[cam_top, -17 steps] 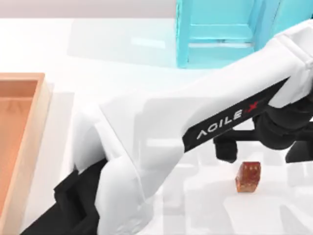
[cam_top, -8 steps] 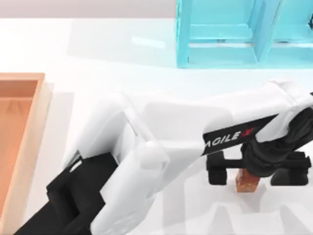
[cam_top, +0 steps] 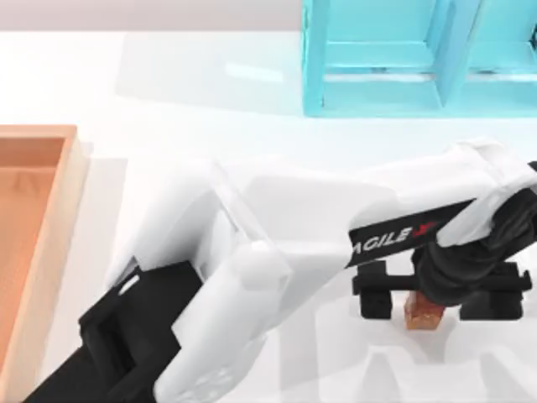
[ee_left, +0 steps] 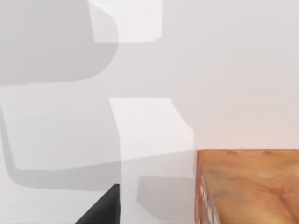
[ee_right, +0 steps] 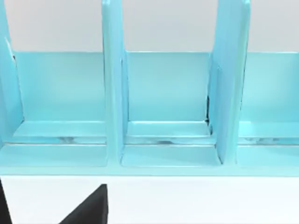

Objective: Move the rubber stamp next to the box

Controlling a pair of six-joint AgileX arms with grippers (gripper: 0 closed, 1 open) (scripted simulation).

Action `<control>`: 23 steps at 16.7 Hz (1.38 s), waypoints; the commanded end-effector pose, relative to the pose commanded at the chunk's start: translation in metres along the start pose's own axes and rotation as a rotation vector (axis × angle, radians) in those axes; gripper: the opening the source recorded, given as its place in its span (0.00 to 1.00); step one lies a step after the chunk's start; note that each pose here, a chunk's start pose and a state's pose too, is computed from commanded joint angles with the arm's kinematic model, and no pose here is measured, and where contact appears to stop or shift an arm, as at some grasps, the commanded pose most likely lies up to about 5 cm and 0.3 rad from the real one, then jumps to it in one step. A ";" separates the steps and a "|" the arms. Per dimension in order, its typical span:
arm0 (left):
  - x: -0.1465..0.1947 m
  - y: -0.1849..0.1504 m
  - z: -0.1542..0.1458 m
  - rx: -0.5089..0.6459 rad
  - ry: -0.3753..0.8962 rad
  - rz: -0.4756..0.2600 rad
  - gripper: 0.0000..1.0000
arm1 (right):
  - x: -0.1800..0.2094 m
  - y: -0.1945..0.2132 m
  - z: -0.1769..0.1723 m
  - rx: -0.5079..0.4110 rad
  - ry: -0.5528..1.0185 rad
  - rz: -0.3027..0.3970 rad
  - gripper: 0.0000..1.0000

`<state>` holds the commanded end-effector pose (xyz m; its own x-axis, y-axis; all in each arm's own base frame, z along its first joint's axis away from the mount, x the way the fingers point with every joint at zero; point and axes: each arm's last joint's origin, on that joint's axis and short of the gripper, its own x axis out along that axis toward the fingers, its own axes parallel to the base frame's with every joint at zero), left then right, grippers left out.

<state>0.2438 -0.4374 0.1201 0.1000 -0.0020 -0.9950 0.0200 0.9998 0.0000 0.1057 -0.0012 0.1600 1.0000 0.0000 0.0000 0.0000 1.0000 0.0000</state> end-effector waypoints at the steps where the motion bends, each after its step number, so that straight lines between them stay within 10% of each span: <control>1: 0.000 0.000 0.000 0.000 0.000 0.000 0.70 | 0.000 0.000 0.000 0.000 0.000 0.000 1.00; 10: 0.000 0.000 0.000 0.000 0.000 0.000 0.02 | 0.000 0.000 0.000 0.000 0.000 0.000 1.00; 23: -0.019 -0.001 0.003 -0.004 -0.005 -0.005 0.00 | 0.000 0.000 0.000 0.000 0.000 0.000 1.00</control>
<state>0.2448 -0.4388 0.1391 0.1049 -0.0075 -0.9945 0.0163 0.9998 -0.0058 0.1057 -0.0012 0.1600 1.0000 0.0000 0.0000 0.0000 1.0000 0.0000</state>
